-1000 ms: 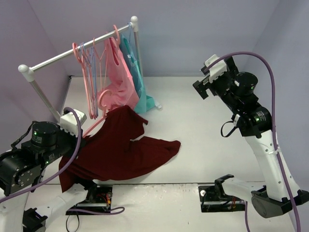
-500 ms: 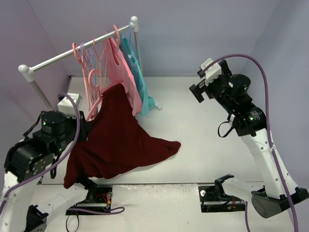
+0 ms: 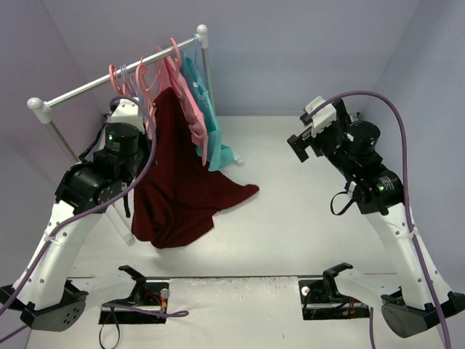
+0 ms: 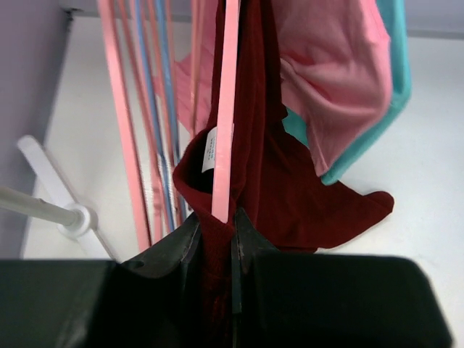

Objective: Place the t-shirt on the hanger
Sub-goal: Place the hanger at the clothesline.

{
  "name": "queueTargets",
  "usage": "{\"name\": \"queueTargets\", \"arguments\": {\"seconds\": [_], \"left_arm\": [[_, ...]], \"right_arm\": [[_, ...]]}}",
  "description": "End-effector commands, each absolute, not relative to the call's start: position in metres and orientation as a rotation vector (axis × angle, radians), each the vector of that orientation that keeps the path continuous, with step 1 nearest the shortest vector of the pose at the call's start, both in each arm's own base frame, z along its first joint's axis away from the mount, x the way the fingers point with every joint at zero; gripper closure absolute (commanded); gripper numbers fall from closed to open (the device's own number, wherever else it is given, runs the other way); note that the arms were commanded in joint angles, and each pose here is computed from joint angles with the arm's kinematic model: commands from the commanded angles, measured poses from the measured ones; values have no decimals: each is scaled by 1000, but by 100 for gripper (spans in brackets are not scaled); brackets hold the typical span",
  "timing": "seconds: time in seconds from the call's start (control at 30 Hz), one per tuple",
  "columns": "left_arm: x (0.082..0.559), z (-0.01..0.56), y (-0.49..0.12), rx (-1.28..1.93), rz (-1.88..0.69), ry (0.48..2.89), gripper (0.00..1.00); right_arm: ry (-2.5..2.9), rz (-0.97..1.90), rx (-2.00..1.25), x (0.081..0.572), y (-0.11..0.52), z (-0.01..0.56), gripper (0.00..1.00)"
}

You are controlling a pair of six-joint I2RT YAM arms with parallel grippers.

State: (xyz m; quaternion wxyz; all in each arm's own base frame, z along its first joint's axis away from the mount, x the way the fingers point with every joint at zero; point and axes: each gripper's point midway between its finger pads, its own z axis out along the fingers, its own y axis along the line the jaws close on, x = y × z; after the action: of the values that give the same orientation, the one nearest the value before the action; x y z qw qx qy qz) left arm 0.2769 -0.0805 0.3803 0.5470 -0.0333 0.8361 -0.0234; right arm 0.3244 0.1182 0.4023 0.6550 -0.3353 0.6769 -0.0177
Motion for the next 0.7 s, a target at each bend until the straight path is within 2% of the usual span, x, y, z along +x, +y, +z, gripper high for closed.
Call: {"name": "queueTargets", "arguments": {"seconds": [0.0, 0.37, 0.67], "left_arm": [[280, 450, -47, -253, 13, 1722, 100], [257, 445, -10, -273, 193, 1721, 100], [296, 453, -53, -215, 61, 1728, 100]], "right_arm": [[1438, -36, -703, 320, 117, 430, 3], [1465, -42, -735, 328, 120, 414, 2], [1465, -29, -769, 337, 128, 409, 2]]}}
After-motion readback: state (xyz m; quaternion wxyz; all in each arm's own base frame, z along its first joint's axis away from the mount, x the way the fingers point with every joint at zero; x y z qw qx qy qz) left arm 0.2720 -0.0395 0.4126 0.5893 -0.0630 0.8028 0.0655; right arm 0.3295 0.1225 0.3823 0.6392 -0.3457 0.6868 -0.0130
